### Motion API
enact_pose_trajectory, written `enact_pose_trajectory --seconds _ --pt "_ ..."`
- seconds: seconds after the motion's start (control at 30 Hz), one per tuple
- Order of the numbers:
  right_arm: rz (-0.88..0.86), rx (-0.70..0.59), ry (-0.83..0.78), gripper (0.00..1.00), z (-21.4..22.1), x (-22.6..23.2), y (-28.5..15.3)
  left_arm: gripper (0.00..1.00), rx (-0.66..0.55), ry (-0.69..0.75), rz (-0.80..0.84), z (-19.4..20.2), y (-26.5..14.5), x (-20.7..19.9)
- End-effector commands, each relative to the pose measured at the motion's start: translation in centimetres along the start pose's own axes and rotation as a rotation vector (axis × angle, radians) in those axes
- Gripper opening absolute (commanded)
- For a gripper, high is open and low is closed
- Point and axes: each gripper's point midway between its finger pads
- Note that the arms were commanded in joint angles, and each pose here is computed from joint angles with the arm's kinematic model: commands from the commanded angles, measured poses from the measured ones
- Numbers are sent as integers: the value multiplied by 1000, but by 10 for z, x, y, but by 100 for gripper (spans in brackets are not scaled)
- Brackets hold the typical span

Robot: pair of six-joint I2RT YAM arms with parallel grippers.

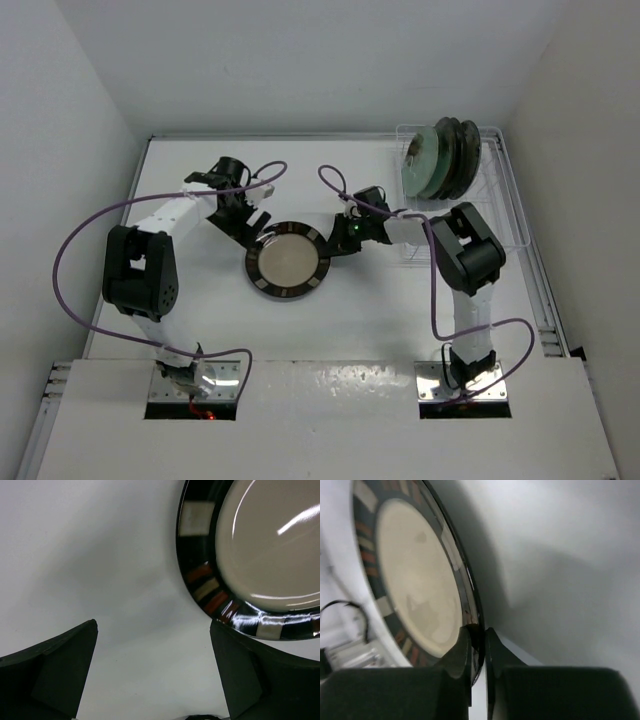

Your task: Load the plates into the dish rack

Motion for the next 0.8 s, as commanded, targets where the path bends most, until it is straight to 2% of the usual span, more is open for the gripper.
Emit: enact_pose_trajectory --seconds 0.0,0.17,0.2,0.27,0.3,0.37,0.4,0.47,0.53,0.63,0.7,0.73,0.77 --pt "-47 13 15 0 5 3 8 100 -41 -15 -13 -6 -8 4" --pt "-88 -122 -64 0 -38 29 -36 100 -35 -23 -24 -3 -8 8" --pt "-135 -219 -150 0 -70 63 -68 100 -47 -31 -35 -6 -12 14" --pt "-108 -254 -207 0 -87 72 -94 100 -54 -42 -55 -8 -15 22" --pt "-154 -388 -293 0 -128 112 -142 100 -60 -53 -64 -8 -17 27" --pt "-132 -434 -348 0 -145 124 -175 100 -70 -61 -74 -11 -20 33" --pt "-134 -589 -403 0 -185 147 -234 100 -72 -60 -75 -13 -20 34" --pt "-108 -682 -455 0 -202 167 -275 100 -72 -60 -75 -13 -20 34" --pt "-52 -840 -466 0 -231 165 -333 100 -69 -70 -61 -13 -16 32" --pt "-4 -1036 -495 0 -251 175 -410 100 -67 -70 -47 -12 -16 29" --pt "127 -1172 -450 0 -267 147 -457 100 -67 -70 -47 -12 -16 29" --pt "229 -1269 -470 0 -268 134 -500 100 -62 -70 -55 -11 -16 30" --pt "378 -1371 -398 0 -272 111 -530 100 -62 -70 -55 -11 -16 30"
Point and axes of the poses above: each gripper's point midway between its finger pads, its own y axis out along the fingers, its own x axis along the line the jaws close on, z = x × y, and after that the axes turned 6 degrees about y, right-handed
